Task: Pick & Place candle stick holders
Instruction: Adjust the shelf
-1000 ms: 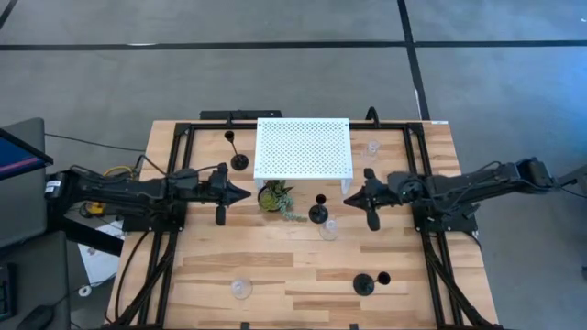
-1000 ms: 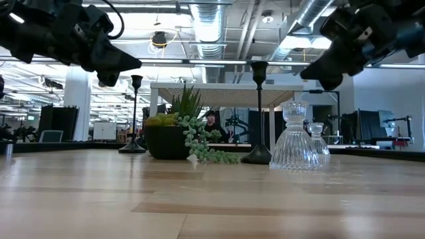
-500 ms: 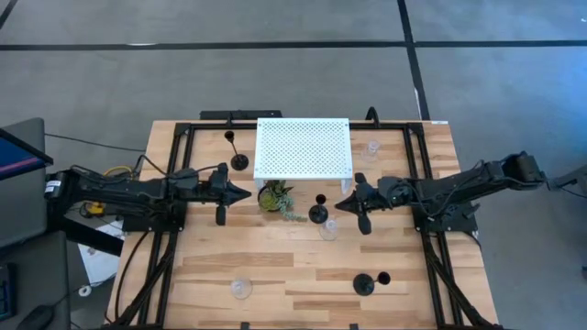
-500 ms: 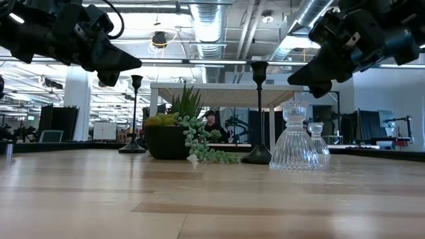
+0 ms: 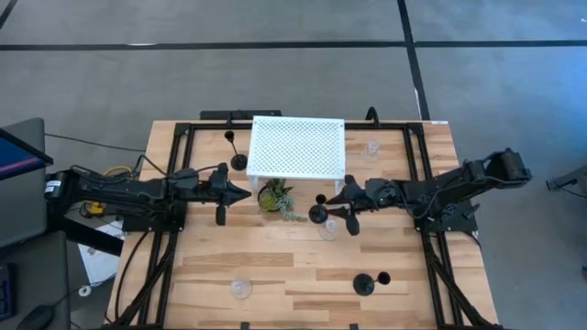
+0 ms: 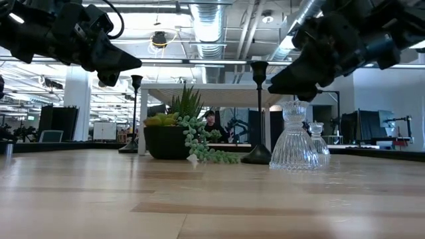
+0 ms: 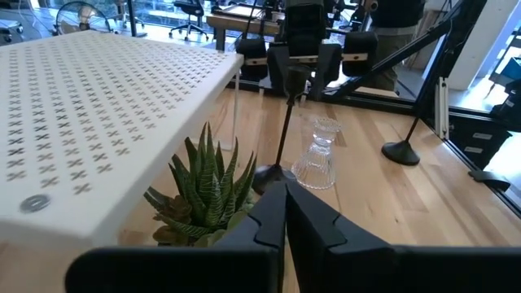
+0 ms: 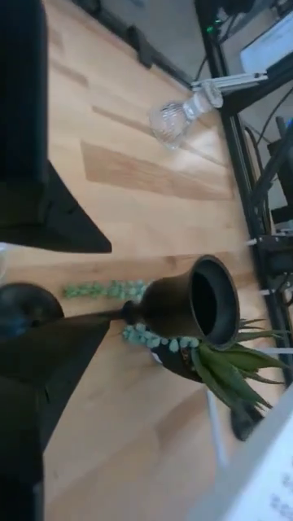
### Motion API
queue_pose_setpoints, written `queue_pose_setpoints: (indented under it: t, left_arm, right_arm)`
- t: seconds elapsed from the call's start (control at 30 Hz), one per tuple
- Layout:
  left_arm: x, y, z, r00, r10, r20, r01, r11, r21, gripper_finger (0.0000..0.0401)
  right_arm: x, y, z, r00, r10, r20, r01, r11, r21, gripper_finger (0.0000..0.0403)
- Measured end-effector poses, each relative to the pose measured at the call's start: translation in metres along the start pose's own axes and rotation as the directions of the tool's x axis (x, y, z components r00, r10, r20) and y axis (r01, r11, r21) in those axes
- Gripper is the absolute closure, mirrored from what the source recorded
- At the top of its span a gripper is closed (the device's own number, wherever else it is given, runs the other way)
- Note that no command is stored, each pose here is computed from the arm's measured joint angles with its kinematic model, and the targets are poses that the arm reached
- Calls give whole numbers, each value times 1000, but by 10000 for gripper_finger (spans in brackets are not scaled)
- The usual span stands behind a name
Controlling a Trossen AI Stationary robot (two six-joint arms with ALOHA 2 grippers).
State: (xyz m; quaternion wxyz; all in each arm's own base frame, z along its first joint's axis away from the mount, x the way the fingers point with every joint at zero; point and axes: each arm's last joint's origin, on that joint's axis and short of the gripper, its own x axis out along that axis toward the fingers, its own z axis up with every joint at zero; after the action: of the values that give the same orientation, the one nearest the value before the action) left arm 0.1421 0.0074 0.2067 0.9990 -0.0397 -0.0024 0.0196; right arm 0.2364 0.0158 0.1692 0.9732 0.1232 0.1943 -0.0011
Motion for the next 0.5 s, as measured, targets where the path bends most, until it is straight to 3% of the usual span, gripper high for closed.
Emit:
queue_pose_setpoints:
  t: [0.1, 0.23, 0.5]
  left_arm:
    - [0, 0, 0, 1000, 0, 0, 0, 1000, -4, 389]
    - [0, 0, 0, 1000, 0, 0, 0, 1000, -5, 389]
    - [0, 0, 0, 1000, 0, 0, 0, 1000, -7, 389]
  right_arm:
    - [2, 8, 5, 999, 22, -47, -19, 999, 49, 257]
    - [-5, 21, 12, 997, -3, -79, 5, 1000, 28, 277]
    - [-25, 34, 12, 975, -215, -49, 214, 976, -28, 355]
